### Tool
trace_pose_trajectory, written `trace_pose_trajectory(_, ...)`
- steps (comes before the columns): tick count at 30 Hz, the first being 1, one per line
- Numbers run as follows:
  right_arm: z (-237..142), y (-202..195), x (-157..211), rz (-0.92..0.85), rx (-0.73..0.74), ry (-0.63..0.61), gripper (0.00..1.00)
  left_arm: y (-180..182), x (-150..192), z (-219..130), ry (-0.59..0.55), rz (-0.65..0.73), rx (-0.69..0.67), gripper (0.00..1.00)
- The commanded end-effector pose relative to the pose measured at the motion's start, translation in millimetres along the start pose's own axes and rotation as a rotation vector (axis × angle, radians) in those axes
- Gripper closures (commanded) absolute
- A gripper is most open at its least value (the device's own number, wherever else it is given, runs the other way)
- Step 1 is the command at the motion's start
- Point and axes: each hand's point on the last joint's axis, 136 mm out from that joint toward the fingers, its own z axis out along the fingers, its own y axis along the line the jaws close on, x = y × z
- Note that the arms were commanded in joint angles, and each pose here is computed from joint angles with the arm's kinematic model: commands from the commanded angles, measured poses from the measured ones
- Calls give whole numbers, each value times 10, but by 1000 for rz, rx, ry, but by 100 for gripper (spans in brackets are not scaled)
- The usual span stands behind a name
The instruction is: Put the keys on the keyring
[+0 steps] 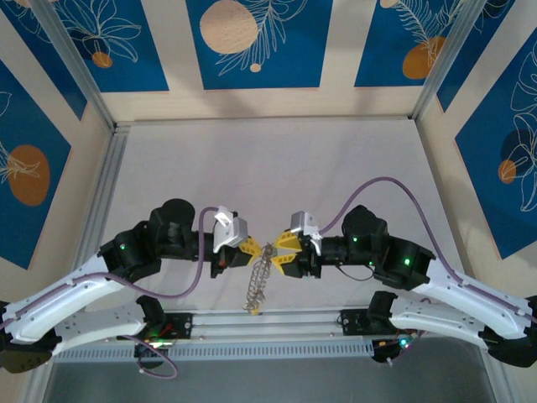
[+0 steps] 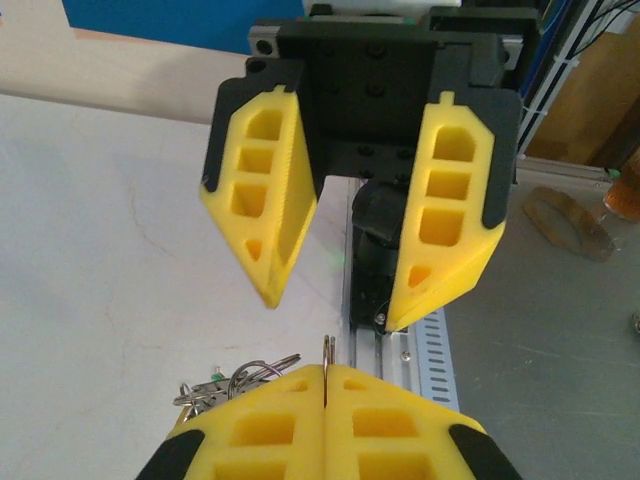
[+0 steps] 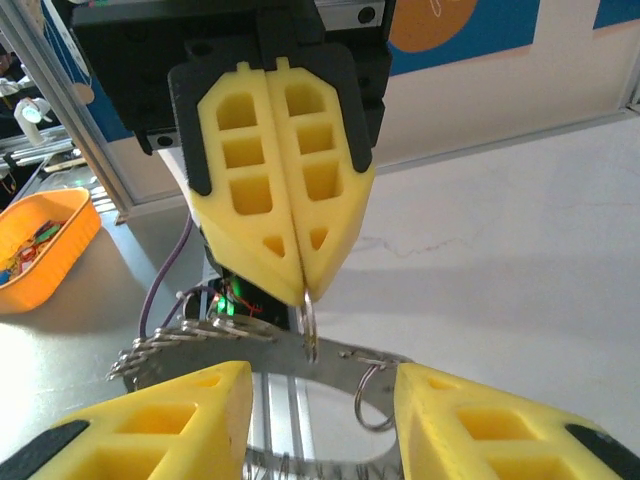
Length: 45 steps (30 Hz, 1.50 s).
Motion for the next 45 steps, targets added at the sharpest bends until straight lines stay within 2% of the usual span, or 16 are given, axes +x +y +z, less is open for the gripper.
trace_pose_trajectory(1,16,52,-170,-10,-38,-55,59,-72,-247,-114,-100,36,23,100)
trace_pose_trajectory(6,41,32,-200,-6,-42,-60,62,-103,-264,-143,-109,38,33,100)
trace_pose_trajectory(14,91,75,-245,-11,-83,-71,75,-124,-268,-154,-113,36,41,100)
trace_pose_trajectory(16,114,94,-237,-11,-100,-64,80,-123,-265,-153,-111,35,41,100)
trace_pose_trajectory(20,124,102,-236,-19,-106,-58,98,-121,-282,-163,-118,37,37,100)
trace_pose_trajectory(21,124,101,-229,-21,-106,-57,100,-125,-281,-159,-118,35,41,100)
trace_pose_trajectory(29,20,162,-305,-68,-117,-118,100,-47,-213,-93,-85,11,15,100)
trace_pose_trajectory(31,13,156,-313,-74,-111,-126,100,-42,-206,-84,-84,7,15,90)
trace_pose_trajectory(33,8,150,-316,-79,-107,-136,100,-40,-195,-78,-80,3,16,86)
trace_pose_trajectory(45,39,165,-349,-79,-125,-160,100,-33,-167,8,-76,-15,38,82)
